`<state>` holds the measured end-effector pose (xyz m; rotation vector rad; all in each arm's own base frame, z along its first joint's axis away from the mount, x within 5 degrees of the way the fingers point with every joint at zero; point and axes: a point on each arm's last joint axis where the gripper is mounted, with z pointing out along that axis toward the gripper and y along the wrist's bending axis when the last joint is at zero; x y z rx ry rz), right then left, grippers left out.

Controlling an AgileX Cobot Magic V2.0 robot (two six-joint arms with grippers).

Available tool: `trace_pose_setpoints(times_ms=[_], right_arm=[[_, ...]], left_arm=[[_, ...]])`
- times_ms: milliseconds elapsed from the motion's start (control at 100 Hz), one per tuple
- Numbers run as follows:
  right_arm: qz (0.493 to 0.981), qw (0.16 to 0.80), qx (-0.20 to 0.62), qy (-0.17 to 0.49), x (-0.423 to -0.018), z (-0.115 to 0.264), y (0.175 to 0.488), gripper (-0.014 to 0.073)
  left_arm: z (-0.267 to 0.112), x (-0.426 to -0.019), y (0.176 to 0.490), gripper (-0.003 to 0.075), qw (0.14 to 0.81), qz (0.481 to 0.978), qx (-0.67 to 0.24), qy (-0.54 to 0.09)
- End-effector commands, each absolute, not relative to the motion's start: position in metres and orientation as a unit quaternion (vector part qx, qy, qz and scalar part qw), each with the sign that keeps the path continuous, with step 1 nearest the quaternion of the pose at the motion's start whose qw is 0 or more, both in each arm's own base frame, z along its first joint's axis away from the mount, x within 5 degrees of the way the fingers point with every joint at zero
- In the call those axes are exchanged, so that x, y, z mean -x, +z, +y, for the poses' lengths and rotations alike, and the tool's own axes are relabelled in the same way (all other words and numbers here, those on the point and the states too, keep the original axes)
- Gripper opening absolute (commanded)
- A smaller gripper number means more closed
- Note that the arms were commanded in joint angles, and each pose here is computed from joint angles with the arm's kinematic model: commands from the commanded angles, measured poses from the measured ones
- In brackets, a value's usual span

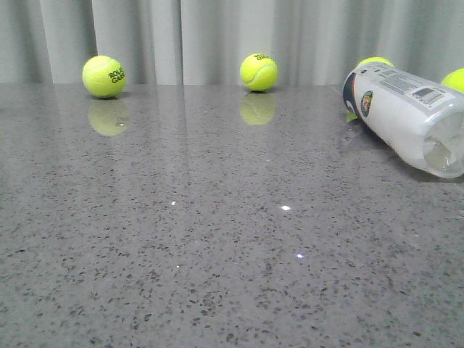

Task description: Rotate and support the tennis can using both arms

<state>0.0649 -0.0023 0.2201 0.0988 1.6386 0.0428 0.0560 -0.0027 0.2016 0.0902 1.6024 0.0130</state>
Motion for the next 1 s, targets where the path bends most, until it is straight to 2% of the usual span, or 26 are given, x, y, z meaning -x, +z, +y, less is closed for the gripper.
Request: trace_pose_setpoints(times_ms=[0, 260, 400, 590, 640, 710, 830, 880, 990], right_arm=[[0.71, 0.703, -0.04, 0.014, -0.074, -0.003, 0.257, -0.006], [0.728, 0.684, -0.042, 0.012, -0.119, -0.004, 0.325, -0.006], [0.738, 0.674, -0.043, 0.013, -0.147, -0.005, 0.35, -0.006], [0.801, 0.597, -0.053, 0.004, -0.181, -0.008, 0.374, -0.0034], [0.817, 0.574, -0.056, 0.002, -0.189, -0.008, 0.379, 0.002], [0.836, 0.546, -0.05, 0.005, -0.201, -0.004, 0.386, 0.0165], [0.859, 0.511, -0.024, 0.016, -0.221, 0.009, 0.395, 0.0535], [0.869, 0.494, -0.013, 0.026, -0.228, 0.017, 0.397, 0.0654], [0.884, 0.465, -0.003, 0.056, -0.245, 0.033, 0.397, 0.0633]], left_arm=[[-0.003, -0.056, 0.195, -0.0019, 0.717, 0.697, -0.034, 0.001], [-0.003, -0.056, 0.195, -0.0019, 0.717, 0.697, -0.034, 0.001], [-0.003, -0.056, 0.195, -0.0019, 0.717, 0.697, -0.034, 0.001], [-0.003, -0.056, 0.195, -0.0019, 0.717, 0.697, -0.034, 0.001], [-0.003, -0.056, 0.195, -0.0019, 0.717, 0.697, -0.034, 0.001], [-0.003, -0.056, 0.195, -0.0019, 0.717, 0.697, -0.034, 0.001], [-0.003, -0.056, 0.195, -0.0019, 0.717, 0.697, -0.034, 0.001], [-0.003, -0.056, 0.195, -0.0019, 0.717, 0.697, -0.034, 0.001], [-0.003, -0.056, 0.195, -0.0019, 0.717, 0.697, -0.034, 0.001]])
